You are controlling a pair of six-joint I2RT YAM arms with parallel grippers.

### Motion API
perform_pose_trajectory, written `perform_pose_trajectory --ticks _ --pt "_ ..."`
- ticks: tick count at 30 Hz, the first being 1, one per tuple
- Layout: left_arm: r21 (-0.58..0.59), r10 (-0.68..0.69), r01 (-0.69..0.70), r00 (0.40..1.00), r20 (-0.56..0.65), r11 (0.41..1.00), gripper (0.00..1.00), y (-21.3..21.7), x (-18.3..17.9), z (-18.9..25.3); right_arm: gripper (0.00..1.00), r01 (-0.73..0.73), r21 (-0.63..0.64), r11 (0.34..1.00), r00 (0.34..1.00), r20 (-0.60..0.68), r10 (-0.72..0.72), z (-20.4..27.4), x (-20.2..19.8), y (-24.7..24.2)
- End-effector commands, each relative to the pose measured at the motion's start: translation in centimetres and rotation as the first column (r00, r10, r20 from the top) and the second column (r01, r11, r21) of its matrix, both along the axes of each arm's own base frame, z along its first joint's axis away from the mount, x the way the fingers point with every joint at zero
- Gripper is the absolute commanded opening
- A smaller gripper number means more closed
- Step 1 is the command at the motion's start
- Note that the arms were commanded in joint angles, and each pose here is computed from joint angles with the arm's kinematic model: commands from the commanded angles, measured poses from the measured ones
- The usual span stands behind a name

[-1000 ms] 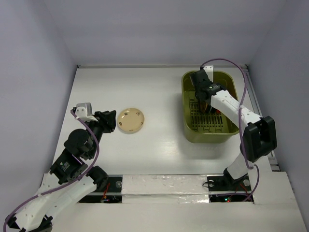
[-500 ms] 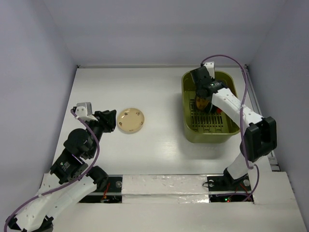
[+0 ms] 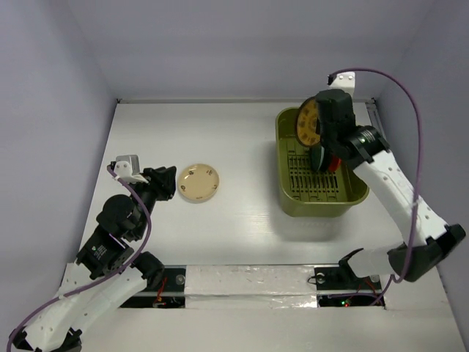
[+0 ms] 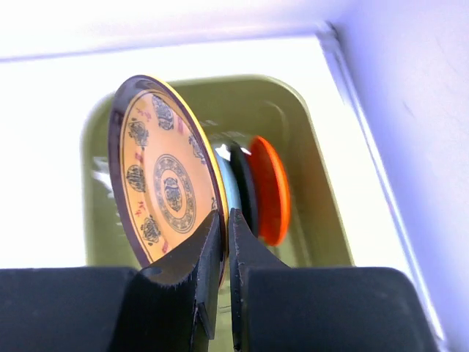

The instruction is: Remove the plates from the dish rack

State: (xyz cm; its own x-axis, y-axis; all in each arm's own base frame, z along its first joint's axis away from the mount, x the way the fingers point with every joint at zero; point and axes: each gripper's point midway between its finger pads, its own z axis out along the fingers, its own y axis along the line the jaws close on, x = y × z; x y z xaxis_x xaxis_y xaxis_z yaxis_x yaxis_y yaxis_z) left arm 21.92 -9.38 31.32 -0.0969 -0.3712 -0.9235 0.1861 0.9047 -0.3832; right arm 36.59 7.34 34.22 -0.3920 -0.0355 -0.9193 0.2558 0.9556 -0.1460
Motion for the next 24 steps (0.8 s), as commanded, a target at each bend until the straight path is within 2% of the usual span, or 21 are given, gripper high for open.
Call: perform_pose_trajectory --ticks 1,5,6,7,9,12,14,18,24 --pt "-0.018 0.002 -0.002 0.999 0.035 1.0 0.32 -0.1 0.3 0.8 0.01 -0.145 0.139 0.98 0.978 0.168 0.121 5.9 -2.2 3.2" --pt "-0.021 0.013 -0.012 0.999 0.038 1.0 0.32 0.1 0.4 0.8 0.01 -0.384 0.292 0.876 0.918 0.228 0.326 5.8 -3.0 11.3" --pt "-0.021 0.013 -0.012 0.999 0.04 1.0 0.34 0.1 0.4 0.9 0.01 -0.474 0.345 0.81 0.876 0.278 0.394 6.4 -2.9 14.1" --pt "-0.022 0.018 -0.017 0.999 0.039 1.0 0.36 0.2 0.4 0.9 0.01 -0.506 0.37 0.779 0.862 0.262 0.435 5.1 -2.5 16.2" --pt "-0.019 0.018 -0.017 0.999 0.035 1.0 0.44 0.2 0.5 0.7 0.01 -0.593 0.439 0.675 0.804 0.28 0.524 4.3 -2.9 21.0" --pt "-0.022 0.016 -0.016 0.999 0.034 1.0 0.53 0.1 0.5 0.7 0.01 -0.642 0.5 0.581 0.754 0.274 0.597 2.1 -2.8 26.6" --pt "-0.022 0.021 -0.02 0.999 0.034 1.0 0.58 0.2 0.5 0.7 0.01 -0.64 0.528 0.558 0.746 0.253 0.616 0.0 -2.1 28.9" --pt "-0.016 0.031 -0.031 0.999 0.031 0.999 0.64 0.4 0.7 0.6 0.01 -0.636 0.613 0.47 0.719 0.248 0.649 -3.1 -1.5 33.2" --pt "-0.012 0.036 -0.036 0.999 0.025 0.999 0.75 0.4 0.8 0.4 0.01 -0.574 0.663 0.48 0.738 0.163 0.655 -9.0 -0.2 36.1"
